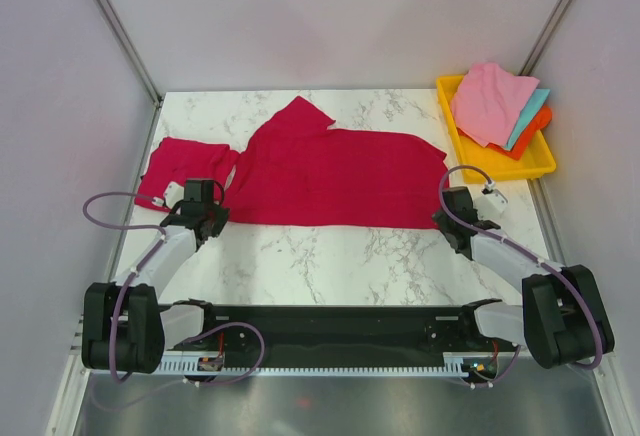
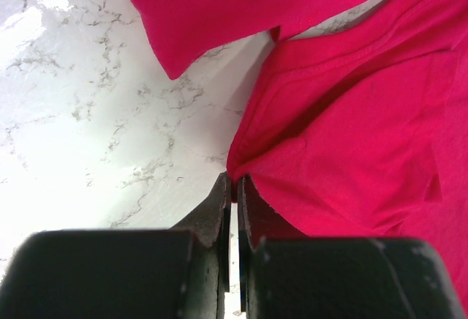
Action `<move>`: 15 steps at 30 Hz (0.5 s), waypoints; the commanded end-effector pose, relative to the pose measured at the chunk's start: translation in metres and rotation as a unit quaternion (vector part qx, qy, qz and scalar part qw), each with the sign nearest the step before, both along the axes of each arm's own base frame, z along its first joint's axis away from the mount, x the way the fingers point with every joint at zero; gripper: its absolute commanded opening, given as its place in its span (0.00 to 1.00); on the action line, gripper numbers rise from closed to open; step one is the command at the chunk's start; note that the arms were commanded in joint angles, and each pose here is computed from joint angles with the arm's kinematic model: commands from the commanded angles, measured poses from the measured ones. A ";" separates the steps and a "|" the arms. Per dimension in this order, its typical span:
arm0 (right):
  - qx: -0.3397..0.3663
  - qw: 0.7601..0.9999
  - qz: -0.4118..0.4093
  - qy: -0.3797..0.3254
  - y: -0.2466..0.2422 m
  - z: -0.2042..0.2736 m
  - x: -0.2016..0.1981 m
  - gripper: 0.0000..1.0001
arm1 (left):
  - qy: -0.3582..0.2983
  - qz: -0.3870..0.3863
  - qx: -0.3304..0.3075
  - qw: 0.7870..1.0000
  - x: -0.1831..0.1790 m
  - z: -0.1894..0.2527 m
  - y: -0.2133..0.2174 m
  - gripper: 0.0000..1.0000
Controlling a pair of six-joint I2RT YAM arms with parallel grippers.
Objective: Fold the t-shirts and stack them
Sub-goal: Fold the tshirt
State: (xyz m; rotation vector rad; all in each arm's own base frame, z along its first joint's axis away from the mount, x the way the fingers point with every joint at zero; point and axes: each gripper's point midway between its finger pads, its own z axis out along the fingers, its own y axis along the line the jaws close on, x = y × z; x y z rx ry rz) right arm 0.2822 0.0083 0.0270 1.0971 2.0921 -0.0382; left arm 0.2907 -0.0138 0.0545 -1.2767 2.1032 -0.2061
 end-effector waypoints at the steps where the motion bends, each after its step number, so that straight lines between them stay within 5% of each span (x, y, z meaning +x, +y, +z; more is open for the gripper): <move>1: 0.011 0.999 -0.019 -0.025 -0.001 0.005 0.006 0.66 | -0.008 0.024 0.006 1.000 0.004 0.006 0.007 0.02; 11: 0.022 0.999 -0.029 -0.023 -0.006 -0.006 0.008 0.53 | 0.002 0.018 0.003 1.000 0.006 0.001 0.005 0.02; 15: 0.021 0.999 -0.024 -0.023 -0.006 -0.004 0.010 0.17 | 0.000 0.016 0.003 1.000 0.006 0.002 0.005 0.02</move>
